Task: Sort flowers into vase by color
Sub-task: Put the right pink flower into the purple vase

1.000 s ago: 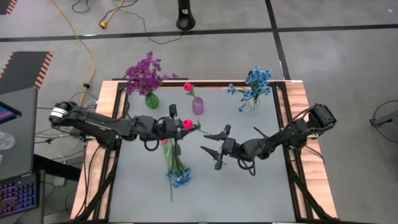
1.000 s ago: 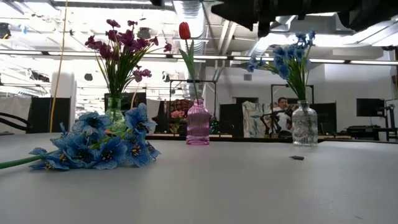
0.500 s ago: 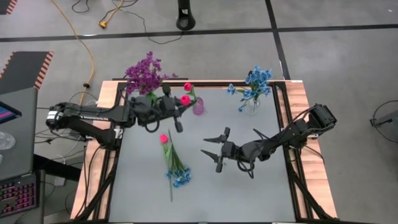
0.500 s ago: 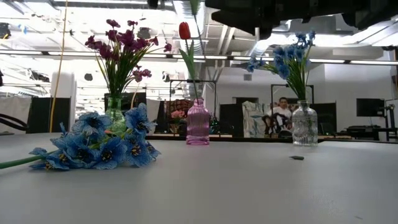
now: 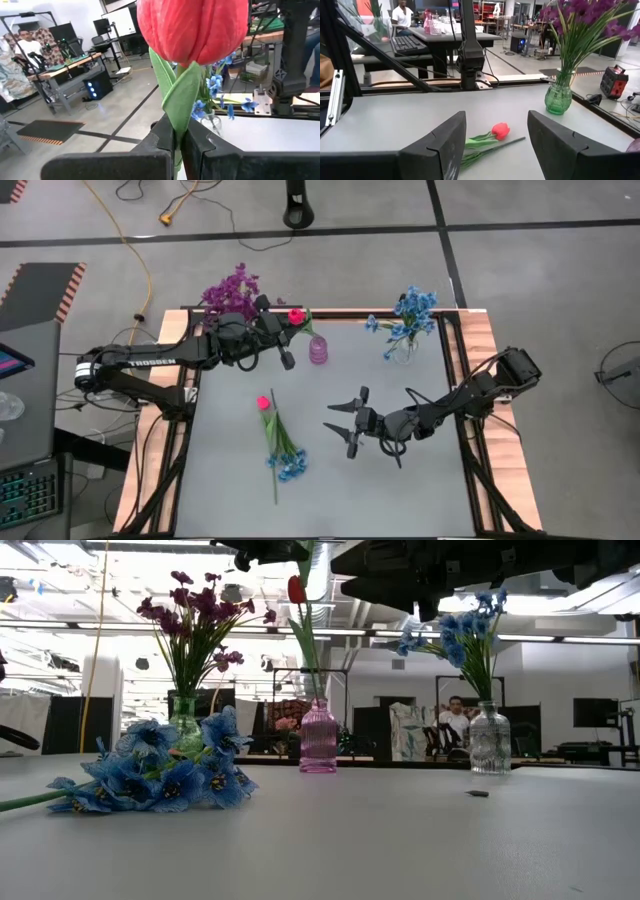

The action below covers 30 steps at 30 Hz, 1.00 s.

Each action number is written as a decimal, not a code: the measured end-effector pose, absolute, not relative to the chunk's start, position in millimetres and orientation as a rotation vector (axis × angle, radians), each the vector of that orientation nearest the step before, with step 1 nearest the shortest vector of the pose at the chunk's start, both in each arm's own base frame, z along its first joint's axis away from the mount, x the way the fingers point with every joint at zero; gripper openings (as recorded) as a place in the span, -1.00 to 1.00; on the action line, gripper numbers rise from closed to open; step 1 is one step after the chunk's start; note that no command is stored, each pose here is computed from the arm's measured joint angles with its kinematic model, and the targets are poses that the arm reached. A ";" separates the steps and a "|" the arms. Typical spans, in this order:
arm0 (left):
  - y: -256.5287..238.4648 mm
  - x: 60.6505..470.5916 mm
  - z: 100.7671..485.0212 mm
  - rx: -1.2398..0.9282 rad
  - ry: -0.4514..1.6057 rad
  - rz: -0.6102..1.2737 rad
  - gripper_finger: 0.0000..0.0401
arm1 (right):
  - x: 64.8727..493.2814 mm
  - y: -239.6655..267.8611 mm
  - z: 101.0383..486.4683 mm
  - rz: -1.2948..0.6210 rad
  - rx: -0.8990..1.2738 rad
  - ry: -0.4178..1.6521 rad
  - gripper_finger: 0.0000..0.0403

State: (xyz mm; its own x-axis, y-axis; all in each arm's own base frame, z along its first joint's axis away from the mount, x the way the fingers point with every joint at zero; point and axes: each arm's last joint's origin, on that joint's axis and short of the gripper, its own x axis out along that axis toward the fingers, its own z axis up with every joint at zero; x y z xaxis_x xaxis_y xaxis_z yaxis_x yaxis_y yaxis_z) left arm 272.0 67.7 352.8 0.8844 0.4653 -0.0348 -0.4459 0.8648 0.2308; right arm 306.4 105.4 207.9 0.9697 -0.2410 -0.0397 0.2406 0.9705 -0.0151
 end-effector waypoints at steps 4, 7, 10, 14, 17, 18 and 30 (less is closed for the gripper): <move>72.2 270.8 352.7 0.219 0.093 0.494 -1.00 | 306.3 105.4 206.2 -0.243 -0.004 0.056 0.19; 73.5 270.4 352.0 0.215 0.100 0.498 -1.00 | 306.4 105.5 205.2 -0.244 -0.007 0.061 0.19; 73.6 270.4 351.4 0.211 0.106 0.497 -1.00 | 306.4 105.5 204.3 -0.244 -0.011 0.070 0.19; 73.6 270.3 350.9 0.196 0.107 0.498 -1.00 | 306.4 105.5 204.2 -0.244 -0.012 0.071 0.19; 73.6 270.4 350.5 0.182 0.106 0.499 -1.00 | 306.4 105.5 204.2 -0.244 -0.012 0.071 0.19; 73.7 270.5 350.5 0.180 0.106 0.499 -1.00 | 306.4 105.5 204.2 -0.244 -0.012 0.071 0.19; 73.8 270.6 350.4 0.180 0.106 0.501 -1.00 | 306.4 105.5 204.2 -0.244 -0.014 0.071 0.19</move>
State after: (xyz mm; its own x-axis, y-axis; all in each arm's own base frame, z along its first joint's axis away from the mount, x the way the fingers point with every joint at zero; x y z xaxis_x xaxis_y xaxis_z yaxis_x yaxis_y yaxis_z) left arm 270.6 73.8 350.4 0.8720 0.4862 -0.0566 -0.4677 0.8617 0.1970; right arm 306.4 105.5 204.2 0.9680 -0.2417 -0.0680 0.2407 0.9703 -0.0229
